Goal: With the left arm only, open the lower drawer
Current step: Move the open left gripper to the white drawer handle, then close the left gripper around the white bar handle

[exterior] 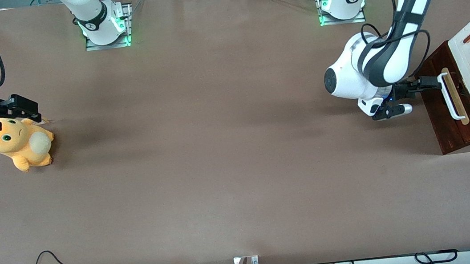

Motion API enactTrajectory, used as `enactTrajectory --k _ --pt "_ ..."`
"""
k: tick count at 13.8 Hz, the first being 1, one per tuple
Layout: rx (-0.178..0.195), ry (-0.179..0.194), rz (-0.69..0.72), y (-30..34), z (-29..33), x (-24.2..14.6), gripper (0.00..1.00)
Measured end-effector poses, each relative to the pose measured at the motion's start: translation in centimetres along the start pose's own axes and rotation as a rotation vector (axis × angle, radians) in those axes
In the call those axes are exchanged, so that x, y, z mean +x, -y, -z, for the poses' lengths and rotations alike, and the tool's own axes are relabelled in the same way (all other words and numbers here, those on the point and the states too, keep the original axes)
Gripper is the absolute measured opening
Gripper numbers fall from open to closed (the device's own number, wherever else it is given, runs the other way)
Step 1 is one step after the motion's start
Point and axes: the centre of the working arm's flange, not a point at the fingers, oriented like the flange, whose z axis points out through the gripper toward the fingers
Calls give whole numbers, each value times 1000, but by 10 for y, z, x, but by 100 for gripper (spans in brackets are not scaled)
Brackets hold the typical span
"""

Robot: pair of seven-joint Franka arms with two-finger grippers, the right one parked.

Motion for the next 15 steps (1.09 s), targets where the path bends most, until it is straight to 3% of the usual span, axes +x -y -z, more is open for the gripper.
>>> enactTrajectory --k 2,5,8,14,15 --pt "51 -12 -17 -14 -27 2 100" --pt "75 11 -33 -28 -65 3 100" --pt "125 -9 -36 -43 -88 5 97" --pt "168 14 9 -49 -96 0 84" --pt "177 21 18 -50 -98 -2 76"
